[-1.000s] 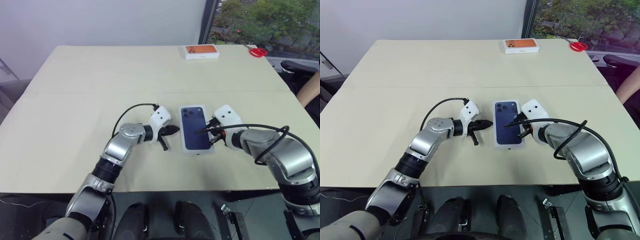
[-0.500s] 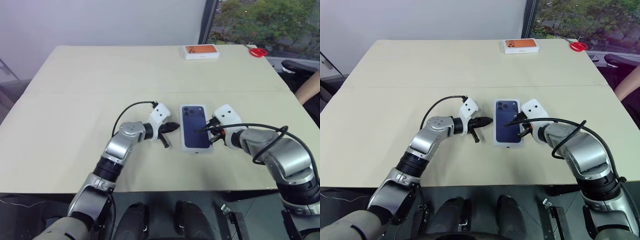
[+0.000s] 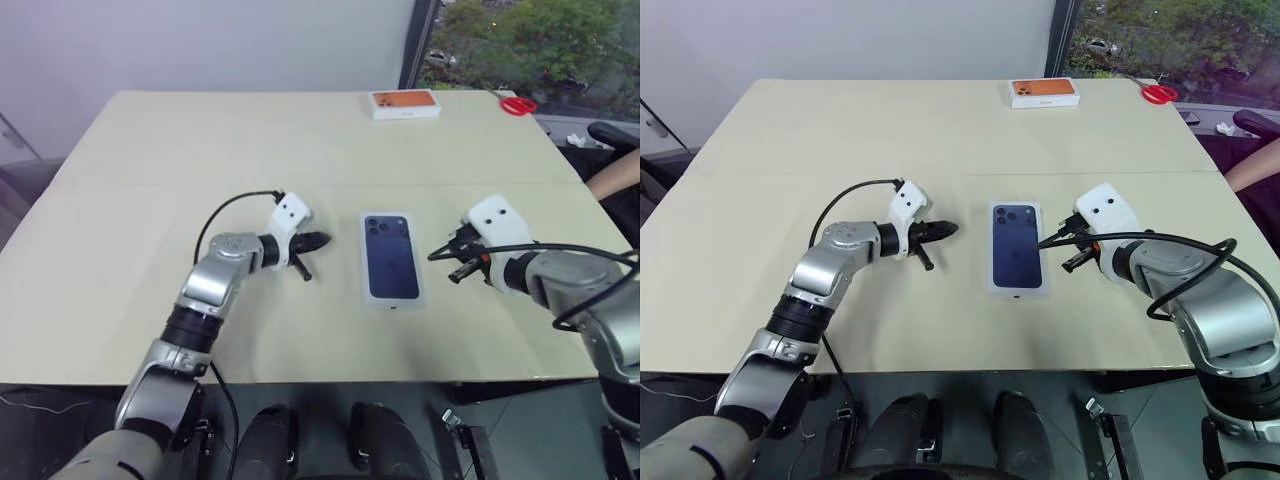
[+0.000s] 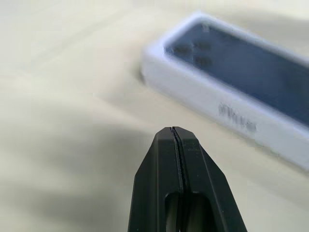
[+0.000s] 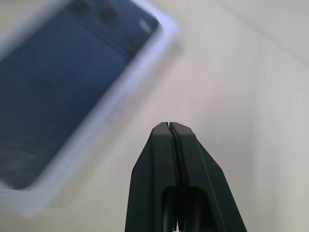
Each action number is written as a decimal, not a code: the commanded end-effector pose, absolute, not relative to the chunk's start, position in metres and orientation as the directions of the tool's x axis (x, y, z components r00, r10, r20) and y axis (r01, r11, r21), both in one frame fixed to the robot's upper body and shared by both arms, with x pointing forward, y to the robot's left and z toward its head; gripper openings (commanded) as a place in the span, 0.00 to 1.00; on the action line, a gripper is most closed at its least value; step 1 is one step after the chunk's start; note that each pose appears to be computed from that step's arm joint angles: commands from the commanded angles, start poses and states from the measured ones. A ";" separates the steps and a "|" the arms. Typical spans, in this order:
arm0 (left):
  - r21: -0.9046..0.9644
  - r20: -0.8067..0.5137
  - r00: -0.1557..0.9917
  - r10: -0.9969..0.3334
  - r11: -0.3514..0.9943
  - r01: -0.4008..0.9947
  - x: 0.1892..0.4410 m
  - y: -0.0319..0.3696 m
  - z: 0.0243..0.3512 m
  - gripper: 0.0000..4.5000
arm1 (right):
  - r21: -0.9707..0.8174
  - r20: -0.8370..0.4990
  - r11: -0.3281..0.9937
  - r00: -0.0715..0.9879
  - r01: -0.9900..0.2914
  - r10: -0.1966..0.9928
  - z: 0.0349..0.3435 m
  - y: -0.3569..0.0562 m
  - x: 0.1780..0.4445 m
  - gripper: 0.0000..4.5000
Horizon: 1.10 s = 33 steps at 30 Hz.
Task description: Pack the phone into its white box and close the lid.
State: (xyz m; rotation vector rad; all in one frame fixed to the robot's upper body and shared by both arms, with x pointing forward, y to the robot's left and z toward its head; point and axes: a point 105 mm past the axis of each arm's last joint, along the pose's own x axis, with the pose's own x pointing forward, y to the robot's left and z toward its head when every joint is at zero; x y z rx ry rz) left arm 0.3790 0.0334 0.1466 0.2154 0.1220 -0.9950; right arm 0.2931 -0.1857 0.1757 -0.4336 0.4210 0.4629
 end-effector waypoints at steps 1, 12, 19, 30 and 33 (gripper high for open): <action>0.185 -0.132 0.510 -0.850 0.484 0.855 0.382 0.006 0.169 0.00 | -0.267 -0.462 0.755 0.767 -0.599 0.445 0.176 -0.163 0.276 0.01; 0.199 -0.410 0.451 -0.793 0.405 0.893 0.391 -0.038 0.118 0.00 | -0.163 -0.595 0.816 0.715 -0.554 0.367 0.120 -0.161 0.267 0.01; 0.205 -0.474 0.438 -0.763 0.389 0.898 0.388 -0.033 0.103 0.00 | -0.138 -0.603 0.849 0.723 -0.509 0.336 0.113 -0.165 0.270 0.01; 0.199 -0.034 0.661 -0.750 0.643 0.740 0.404 0.068 0.178 0.00 | -0.293 -0.283 0.914 0.939 -0.281 0.198 0.162 -0.204 0.307 0.01; 0.189 -0.022 0.713 -0.700 0.698 0.691 0.384 0.126 0.175 0.00 | -0.246 -0.205 0.932 0.954 -0.267 0.219 0.167 -0.216 0.314 0.01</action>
